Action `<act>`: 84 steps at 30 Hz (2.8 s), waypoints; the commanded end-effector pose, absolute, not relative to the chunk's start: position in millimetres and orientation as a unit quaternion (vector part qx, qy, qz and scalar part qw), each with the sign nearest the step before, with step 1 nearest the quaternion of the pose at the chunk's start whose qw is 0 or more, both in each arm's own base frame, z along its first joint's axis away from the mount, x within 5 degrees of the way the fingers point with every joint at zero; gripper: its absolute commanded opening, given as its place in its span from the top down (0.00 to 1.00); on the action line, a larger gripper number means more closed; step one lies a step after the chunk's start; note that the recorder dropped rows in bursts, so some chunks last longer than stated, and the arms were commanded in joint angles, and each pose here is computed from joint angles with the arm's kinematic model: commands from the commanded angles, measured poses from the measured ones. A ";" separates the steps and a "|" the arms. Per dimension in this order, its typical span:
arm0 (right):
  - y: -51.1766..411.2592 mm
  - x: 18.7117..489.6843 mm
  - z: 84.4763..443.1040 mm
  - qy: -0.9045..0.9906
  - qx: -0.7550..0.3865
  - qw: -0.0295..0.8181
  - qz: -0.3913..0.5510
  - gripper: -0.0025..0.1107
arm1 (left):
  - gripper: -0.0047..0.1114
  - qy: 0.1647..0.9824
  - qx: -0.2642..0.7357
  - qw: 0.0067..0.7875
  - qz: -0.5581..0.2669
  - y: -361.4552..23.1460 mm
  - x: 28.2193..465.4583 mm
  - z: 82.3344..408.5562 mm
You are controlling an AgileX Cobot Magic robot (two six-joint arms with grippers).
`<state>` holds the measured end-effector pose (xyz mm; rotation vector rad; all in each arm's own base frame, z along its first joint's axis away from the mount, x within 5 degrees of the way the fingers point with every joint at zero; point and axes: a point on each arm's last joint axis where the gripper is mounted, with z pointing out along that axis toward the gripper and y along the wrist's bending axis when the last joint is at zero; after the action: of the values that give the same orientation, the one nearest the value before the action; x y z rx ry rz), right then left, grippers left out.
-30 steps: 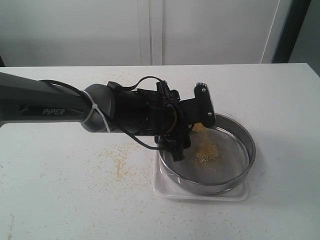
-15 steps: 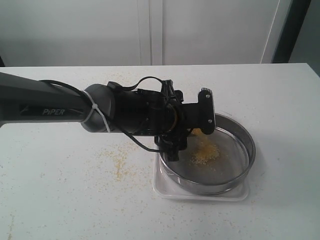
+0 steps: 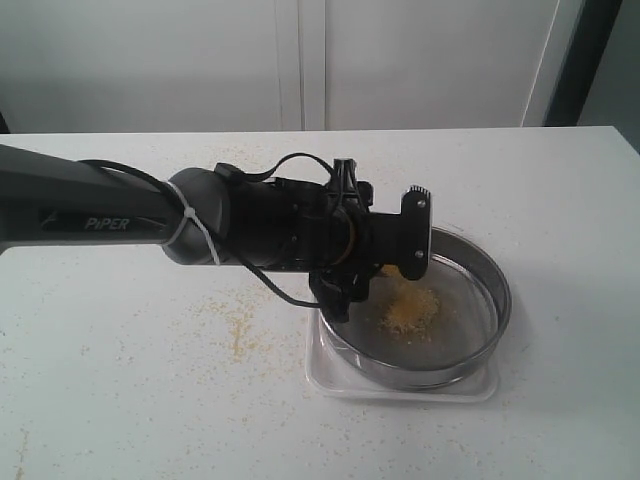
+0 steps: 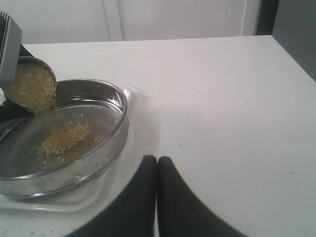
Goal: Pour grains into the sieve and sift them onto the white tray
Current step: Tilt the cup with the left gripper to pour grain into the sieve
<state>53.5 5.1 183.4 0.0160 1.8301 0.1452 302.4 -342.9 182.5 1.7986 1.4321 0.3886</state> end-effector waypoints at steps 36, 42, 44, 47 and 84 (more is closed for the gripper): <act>5.1 53.3 182.5 0.791 0.002 0.609 0.061 0.98 | 0.96 0.459 0.761 0.407 0.212 -347.5 303.7 194.7; 5.1 53.3 182.5 0.791 0.002 0.609 0.061 0.98 | 0.96 0.449 0.765 0.407 0.219 -347.5 304.1 195.3; 5.1 53.3 182.5 0.791 0.002 0.609 0.061 0.98 | 0.96 0.445 0.766 0.407 0.223 -347.4 304.4 195.6; 5.1 53.3 182.5 0.791 0.002 0.609 0.061 0.98 | 0.96 0.438 0.769 0.407 0.228 -347.5 304.7 196.0; 5.1 53.3 182.5 0.791 0.002 0.609 0.061 0.98 | 0.96 0.394 0.783 0.405 0.261 -347.8 306.5 198.7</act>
<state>53.5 5.1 183.4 0.0160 1.8301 0.1452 307.1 -346.1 190.1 1.9881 1.0252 0.6341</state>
